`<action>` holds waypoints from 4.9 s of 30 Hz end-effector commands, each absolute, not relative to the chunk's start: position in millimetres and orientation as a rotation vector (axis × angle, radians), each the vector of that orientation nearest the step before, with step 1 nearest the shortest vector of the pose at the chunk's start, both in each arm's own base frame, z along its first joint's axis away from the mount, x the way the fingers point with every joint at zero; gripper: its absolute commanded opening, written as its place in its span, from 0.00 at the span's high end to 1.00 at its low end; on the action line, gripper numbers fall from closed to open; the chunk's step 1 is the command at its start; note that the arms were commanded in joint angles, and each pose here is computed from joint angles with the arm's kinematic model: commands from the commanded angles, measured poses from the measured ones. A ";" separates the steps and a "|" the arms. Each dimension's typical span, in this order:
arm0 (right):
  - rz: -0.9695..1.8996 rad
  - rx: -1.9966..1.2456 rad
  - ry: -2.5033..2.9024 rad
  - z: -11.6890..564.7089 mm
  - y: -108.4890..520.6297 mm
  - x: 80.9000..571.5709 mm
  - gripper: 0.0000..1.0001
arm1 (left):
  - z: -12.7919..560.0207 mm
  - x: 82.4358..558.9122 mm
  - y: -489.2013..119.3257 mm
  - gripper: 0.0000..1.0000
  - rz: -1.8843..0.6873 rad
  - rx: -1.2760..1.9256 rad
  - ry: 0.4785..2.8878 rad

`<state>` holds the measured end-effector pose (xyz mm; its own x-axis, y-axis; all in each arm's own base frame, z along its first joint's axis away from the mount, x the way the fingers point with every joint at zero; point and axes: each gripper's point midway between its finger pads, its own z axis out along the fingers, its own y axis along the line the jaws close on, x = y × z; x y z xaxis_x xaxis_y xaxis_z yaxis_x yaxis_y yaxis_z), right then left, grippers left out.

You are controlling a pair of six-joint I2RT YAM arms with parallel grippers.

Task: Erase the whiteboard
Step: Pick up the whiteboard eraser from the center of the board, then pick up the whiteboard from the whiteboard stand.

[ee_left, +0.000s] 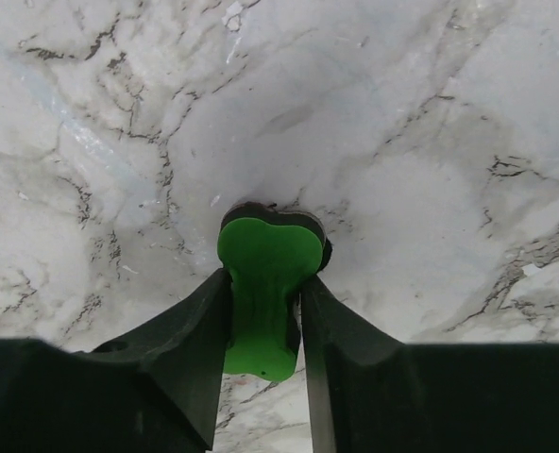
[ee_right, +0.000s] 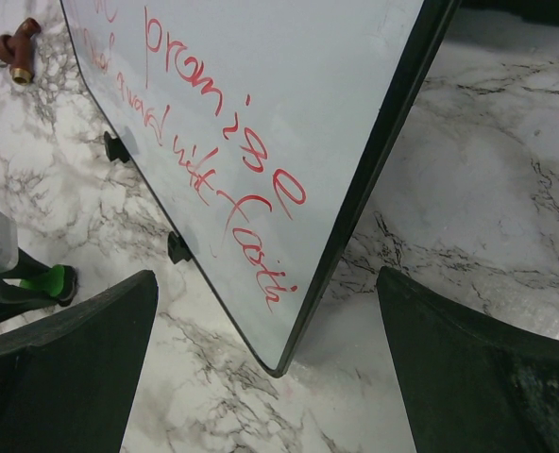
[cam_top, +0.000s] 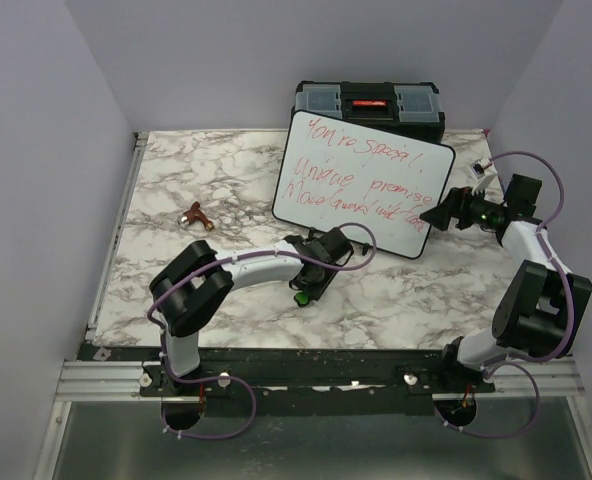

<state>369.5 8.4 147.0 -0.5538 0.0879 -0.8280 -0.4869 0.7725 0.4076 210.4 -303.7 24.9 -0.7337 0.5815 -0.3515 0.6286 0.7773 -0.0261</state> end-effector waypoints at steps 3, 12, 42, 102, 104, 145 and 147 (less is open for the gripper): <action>0.807 -0.319 2.013 153.0 11.1 366.3 0.00 | 27.3 219.4 -295.8 0.54 -0.127 0.767 2.656; 0.808 -0.325 2.005 155.4 11.5 365.0 0.00 | 31.5 210.2 -304.4 0.49 -0.315 0.799 2.667; 0.811 -0.319 2.004 155.4 10.4 364.2 0.00 | 29.9 215.3 -304.6 0.63 -0.321 0.840 2.675; 0.972 -0.215 1.950 156.6 4.7 413.6 0.11 | 318.4 304.2 -239.8 1.00 -0.921 0.311 1.391; 1.013 -0.243 1.938 153.8 11.9 414.0 0.18 | 318.0 308.7 -241.9 1.00 -0.946 0.302 1.399; 1.255 -0.223 1.794 172.4 42.2 436.5 0.77 | 282.3 308.9 -247.4 1.00 -1.075 0.322 1.512; 1.263 -0.229 1.780 178.9 42.6 436.1 0.90 | 282.1 305.0 -244.6 1.00 -1.069 0.322 1.512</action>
